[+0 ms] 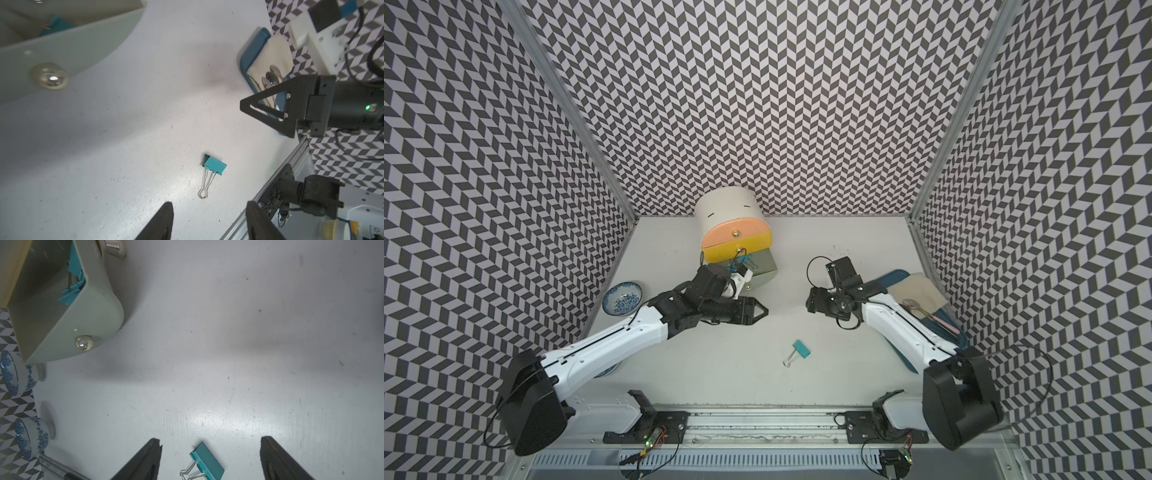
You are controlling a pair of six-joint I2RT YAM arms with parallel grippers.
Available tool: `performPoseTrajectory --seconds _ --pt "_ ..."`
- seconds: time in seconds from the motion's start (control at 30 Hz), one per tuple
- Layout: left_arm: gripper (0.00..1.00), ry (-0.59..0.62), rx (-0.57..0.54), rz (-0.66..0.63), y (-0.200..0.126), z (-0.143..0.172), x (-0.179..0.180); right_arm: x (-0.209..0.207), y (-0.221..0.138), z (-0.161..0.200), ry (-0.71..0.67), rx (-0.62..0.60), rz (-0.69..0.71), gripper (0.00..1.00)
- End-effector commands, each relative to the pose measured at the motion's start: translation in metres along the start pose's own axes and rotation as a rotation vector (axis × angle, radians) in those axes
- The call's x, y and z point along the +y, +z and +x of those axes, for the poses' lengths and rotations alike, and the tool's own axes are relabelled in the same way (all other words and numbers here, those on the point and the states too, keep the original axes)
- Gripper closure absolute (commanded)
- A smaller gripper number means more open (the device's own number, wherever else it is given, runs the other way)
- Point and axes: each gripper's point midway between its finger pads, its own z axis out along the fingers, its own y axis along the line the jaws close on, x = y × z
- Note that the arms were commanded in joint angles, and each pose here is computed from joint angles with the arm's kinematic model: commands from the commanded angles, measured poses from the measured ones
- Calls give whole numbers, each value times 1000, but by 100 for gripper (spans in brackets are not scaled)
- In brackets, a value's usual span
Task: Put the binder clips in the drawer according to color
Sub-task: Pick up the binder clip at the center of the board.
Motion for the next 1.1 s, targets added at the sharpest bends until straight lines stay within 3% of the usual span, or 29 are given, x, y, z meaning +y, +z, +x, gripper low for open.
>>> performPoseTrajectory --seconds 0.0,0.43,0.7,1.07 --pt "38 159 -32 -7 15 -10 -23 -5 -13 8 33 -20 -9 20" --pt "34 498 148 -31 93 38 -61 -52 -55 39 102 -54 172 16" --pt "33 560 210 -80 123 58 -47 -58 -69 59 114 -41 164 16" --pt "33 605 226 -168 155 61 -36 -60 -76 72 101 -19 154 19"
